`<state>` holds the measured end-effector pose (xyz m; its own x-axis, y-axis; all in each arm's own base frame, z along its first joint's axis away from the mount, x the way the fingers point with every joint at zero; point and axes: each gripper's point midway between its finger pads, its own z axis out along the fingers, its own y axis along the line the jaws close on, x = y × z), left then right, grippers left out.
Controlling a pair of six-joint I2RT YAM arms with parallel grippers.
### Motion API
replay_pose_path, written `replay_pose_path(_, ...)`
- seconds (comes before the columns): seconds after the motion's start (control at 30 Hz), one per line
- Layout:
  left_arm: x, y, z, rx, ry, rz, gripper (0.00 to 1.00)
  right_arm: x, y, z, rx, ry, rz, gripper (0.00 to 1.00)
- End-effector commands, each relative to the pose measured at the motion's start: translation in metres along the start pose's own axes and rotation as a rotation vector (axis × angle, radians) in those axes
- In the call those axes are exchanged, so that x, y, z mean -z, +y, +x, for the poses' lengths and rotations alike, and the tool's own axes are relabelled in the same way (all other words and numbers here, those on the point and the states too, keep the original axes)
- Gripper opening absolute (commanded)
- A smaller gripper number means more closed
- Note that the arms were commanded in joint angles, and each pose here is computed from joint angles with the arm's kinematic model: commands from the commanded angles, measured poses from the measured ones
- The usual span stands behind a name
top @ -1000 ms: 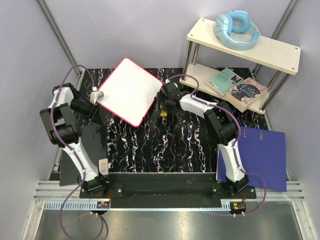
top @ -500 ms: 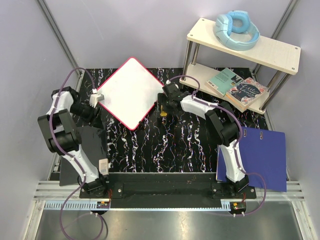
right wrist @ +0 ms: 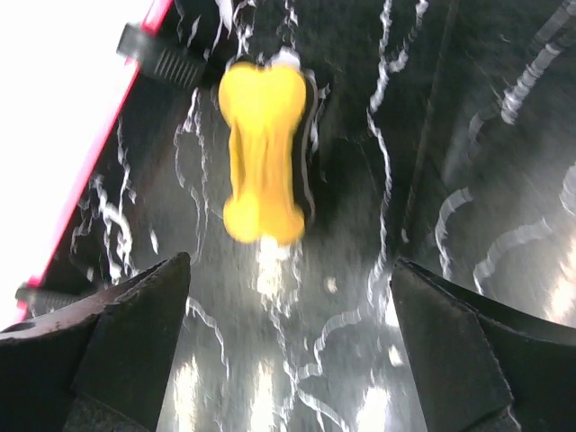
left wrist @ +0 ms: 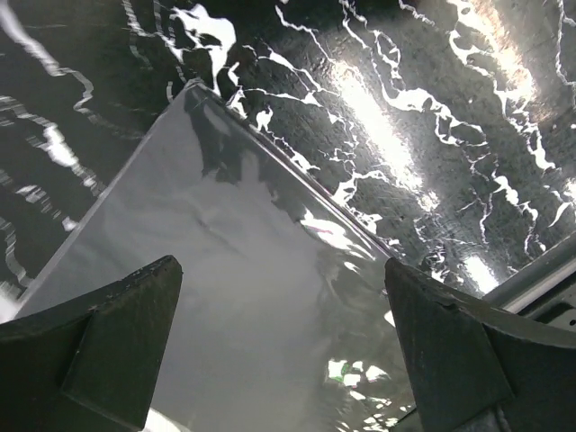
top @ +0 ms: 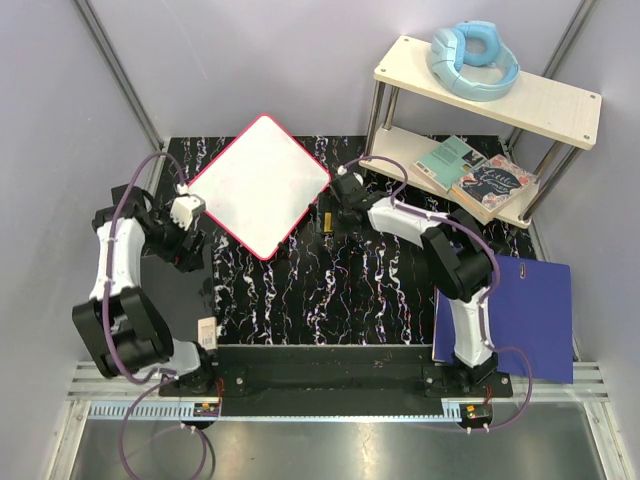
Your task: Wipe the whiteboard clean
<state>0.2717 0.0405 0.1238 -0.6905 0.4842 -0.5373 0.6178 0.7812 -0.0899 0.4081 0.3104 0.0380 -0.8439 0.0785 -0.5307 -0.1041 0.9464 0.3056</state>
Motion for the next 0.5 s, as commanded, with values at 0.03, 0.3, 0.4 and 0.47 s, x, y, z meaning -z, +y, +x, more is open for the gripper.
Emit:
replay_pose_path(0.03,0.053,-0.012,-0.047,-0.041,-0.167,-0.182,0.99,0.081,0.02,-0.056,0.052,-0.273,-0.017,1.0)
replay_pose_path(0.3,0.095,-0.052,-0.13,0.0,-0.362,-0.107,0.99,0.194,-0.029,-0.1,0.093,-0.574,0.155,1.0)
replay_pose_path(0.4,0.092,-0.068,-0.145,-0.021,-0.41,-0.001,0.99,0.206,-0.068,-0.088,0.064,-0.573,0.224,1.0)
replay_pose_path(0.47,0.089,-0.076,-0.154,-0.028,-0.41,0.032,0.99,0.21,-0.098,-0.086,0.013,-0.571,0.256,1.0)
